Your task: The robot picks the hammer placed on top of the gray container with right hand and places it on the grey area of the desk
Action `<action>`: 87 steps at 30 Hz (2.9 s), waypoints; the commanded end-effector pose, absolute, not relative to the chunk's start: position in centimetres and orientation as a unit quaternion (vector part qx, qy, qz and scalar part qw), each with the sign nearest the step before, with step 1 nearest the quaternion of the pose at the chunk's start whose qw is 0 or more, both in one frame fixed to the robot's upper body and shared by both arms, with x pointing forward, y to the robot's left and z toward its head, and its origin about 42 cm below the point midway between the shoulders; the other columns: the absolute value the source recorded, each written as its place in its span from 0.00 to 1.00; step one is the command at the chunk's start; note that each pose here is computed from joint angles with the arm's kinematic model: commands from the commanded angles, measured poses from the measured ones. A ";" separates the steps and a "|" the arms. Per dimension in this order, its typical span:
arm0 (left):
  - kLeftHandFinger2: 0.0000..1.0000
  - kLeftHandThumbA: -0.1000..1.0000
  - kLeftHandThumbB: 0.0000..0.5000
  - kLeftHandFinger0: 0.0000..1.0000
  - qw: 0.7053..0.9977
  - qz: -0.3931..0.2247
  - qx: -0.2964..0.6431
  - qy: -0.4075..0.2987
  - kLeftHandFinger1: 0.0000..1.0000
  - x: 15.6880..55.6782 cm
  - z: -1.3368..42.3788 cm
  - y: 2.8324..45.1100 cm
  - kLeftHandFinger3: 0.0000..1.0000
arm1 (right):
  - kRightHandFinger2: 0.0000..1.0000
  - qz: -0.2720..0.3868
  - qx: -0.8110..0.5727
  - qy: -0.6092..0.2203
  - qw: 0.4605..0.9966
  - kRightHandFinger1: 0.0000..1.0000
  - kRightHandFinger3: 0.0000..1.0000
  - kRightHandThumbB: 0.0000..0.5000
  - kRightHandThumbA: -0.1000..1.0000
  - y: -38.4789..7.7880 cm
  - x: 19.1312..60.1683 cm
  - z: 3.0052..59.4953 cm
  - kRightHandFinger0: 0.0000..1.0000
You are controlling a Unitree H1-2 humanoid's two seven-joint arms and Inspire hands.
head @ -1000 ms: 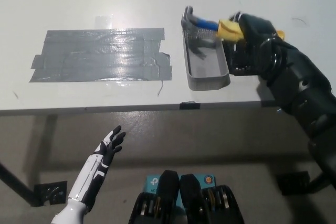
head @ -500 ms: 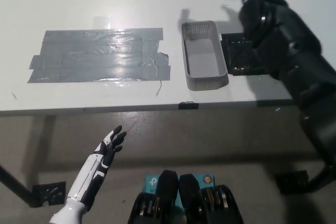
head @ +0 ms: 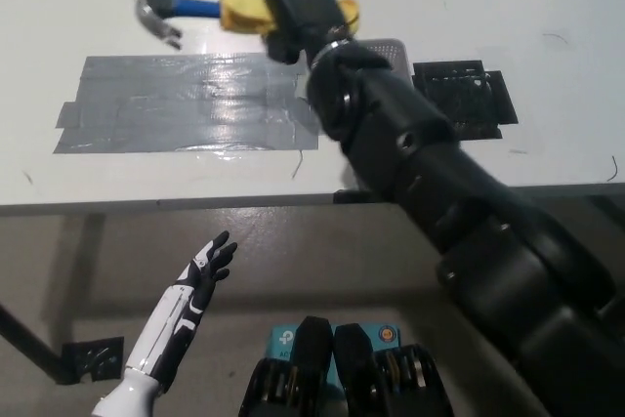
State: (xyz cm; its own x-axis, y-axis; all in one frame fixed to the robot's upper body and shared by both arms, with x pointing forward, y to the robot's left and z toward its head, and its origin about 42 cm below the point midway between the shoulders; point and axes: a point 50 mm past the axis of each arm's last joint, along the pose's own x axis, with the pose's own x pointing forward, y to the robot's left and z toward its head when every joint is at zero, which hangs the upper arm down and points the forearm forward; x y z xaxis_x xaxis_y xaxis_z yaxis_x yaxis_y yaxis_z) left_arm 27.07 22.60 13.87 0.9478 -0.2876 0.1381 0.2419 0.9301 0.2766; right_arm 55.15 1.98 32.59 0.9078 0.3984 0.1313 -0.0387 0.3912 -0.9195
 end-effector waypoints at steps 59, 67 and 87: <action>1.00 0.94 0.29 1.00 0.962 -0.190 0.148 -0.130 1.00 28.6 16.7 21.3 1.00 | 1.00 0.241 -0.437 -0.101 0.861 1.00 1.00 1.00 0.96 2.9 54.8 32.0 1.00; 1.00 0.94 0.31 1.00 0.961 -0.192 0.145 -0.137 1.00 29.5 17.1 21.4 1.00 | 1.00 0.301 -0.148 -0.157 0.929 1.00 1.00 1.00 0.78 3.0 55.5 48.2 1.00; 1.00 1.00 0.29 1.00 0.958 -0.154 0.143 -0.195 1.00 34.2 21.0 21.4 1.00 | 1.00 0.239 -0.135 -0.491 0.827 1.00 1.00 0.89 1.00 -18.2 40.2 67.4 1.00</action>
